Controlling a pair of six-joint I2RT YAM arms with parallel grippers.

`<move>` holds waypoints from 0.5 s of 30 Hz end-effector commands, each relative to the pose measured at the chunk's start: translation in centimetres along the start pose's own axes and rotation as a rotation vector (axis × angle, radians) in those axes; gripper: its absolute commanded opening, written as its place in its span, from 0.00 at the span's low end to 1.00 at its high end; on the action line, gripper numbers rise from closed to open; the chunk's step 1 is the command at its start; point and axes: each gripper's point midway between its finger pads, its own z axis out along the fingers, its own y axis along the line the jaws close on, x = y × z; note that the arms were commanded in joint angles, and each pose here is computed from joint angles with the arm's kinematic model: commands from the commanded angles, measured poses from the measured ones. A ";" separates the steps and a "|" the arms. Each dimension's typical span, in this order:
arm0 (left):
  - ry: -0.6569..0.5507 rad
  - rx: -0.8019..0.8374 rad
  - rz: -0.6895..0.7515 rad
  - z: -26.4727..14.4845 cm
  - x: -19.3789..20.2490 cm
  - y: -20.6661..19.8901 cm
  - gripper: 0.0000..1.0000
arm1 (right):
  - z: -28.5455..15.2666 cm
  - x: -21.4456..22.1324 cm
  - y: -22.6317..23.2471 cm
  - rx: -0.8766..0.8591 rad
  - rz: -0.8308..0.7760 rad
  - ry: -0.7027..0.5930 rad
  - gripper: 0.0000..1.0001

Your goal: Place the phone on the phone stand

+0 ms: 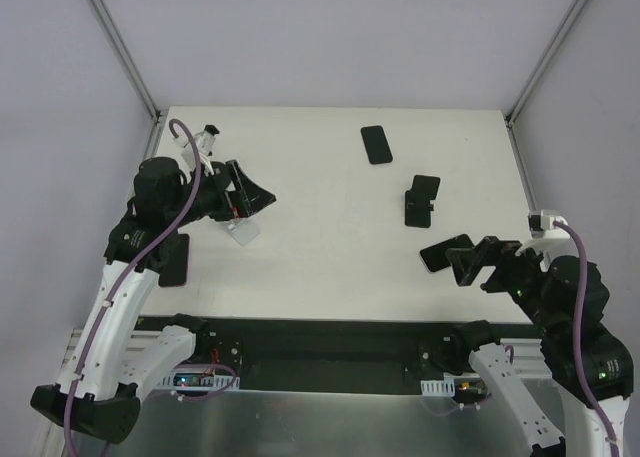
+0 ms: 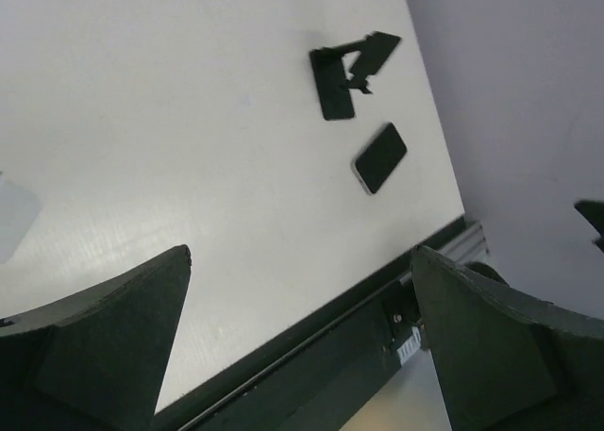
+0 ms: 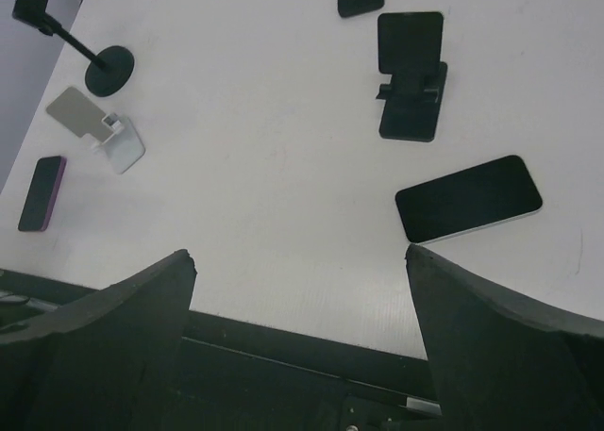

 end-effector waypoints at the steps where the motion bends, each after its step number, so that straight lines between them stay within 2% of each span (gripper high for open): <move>1: -0.147 -0.251 -0.046 -0.2 -2.4 4.2 0.99 | 1.0 0.7 2.4 -0.127 0.055 0.048 0.96; 6: -0.307 -0.589 0.057 -2.2 -6.4 10.2 0.99 | 0.8 1.9 3.9 -0.219 0.075 0.099 0.96; 8: -0.337 -0.688 0.037 -3.2 -8.2 13.1 0.99 | 1.2 3.1 4.8 -0.278 0.081 0.142 0.96; 13: -0.307 -0.773 -0.015 -3.2 -11.1 17.4 0.99 | 1.7 3.8 5.6 -0.337 0.082 0.158 0.96; 14: -0.271 -0.796 -0.048 -2.3 -11.0 19.0 0.99 | 1.9 4.0 5.4 -0.333 0.080 0.160 0.96; 15: -0.285 -0.815 -0.085 -2.4 -11.7 20.0 0.99 | 2.0 3.9 5.4 -0.334 0.067 0.149 0.96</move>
